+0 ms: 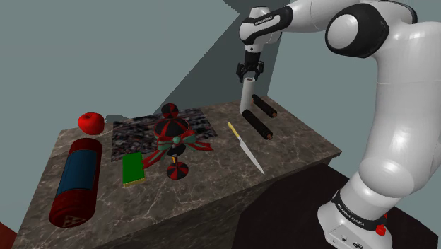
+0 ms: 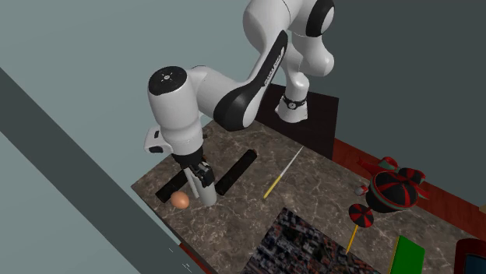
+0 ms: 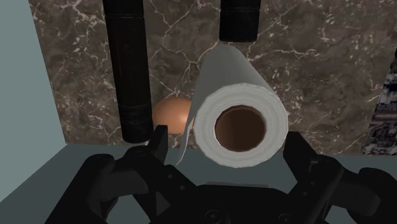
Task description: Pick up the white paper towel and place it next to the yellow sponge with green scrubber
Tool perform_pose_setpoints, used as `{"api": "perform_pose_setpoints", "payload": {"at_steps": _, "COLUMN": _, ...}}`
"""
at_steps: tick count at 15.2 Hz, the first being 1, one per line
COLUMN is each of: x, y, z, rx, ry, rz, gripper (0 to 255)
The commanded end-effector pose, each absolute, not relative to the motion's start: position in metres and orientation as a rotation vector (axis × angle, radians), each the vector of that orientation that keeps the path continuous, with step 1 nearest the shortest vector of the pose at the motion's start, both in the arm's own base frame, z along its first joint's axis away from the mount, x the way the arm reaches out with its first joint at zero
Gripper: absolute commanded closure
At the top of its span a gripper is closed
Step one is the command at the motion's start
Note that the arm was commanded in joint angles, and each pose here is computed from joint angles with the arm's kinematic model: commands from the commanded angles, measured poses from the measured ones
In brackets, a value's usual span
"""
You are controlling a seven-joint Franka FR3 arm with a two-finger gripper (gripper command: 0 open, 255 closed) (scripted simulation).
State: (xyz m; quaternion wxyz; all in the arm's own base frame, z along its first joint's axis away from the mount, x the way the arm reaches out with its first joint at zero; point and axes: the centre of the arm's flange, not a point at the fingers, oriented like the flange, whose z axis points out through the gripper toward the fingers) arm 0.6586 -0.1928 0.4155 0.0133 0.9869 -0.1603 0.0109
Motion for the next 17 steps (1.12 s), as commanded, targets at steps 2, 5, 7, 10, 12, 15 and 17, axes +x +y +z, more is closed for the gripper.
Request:
{"api": "perform_pose_setpoints", "payload": {"at_steps": 2, "x": 0.659, "y": -0.193, "z": 0.415, "rx": 3.074, "ry": -0.499, "rz": 0.034, "gripper": 255}}
{"api": "perform_pose_setpoints", "payload": {"at_steps": 5, "x": 0.659, "y": -0.193, "z": 0.415, "rx": 3.074, "ry": -0.499, "rz": 0.034, "gripper": 255}}
{"api": "perform_pose_setpoints", "payload": {"at_steps": 7, "x": 0.659, "y": -0.193, "z": 0.416, "rx": 3.074, "ry": -0.499, "rz": 0.034, "gripper": 255}}
{"api": "perform_pose_setpoints", "payload": {"at_steps": 10, "x": 0.659, "y": -0.193, "z": 0.415, "rx": 3.074, "ry": -0.499, "rz": 0.034, "gripper": 255}}
{"api": "perform_pose_setpoints", "payload": {"at_steps": 12, "x": 0.659, "y": -0.193, "z": 0.426, "rx": 3.074, "ry": -0.499, "rz": 0.034, "gripper": 255}}
{"api": "perform_pose_setpoints", "payload": {"at_steps": 15, "x": 0.659, "y": -0.193, "z": 0.442, "rx": 3.074, "ry": -0.499, "rz": 0.034, "gripper": 255}}
{"api": "perform_pose_setpoints", "payload": {"at_steps": 17, "x": 0.659, "y": -0.193, "z": 0.452, "rx": 3.074, "ry": -0.499, "rz": 0.034, "gripper": 255}}
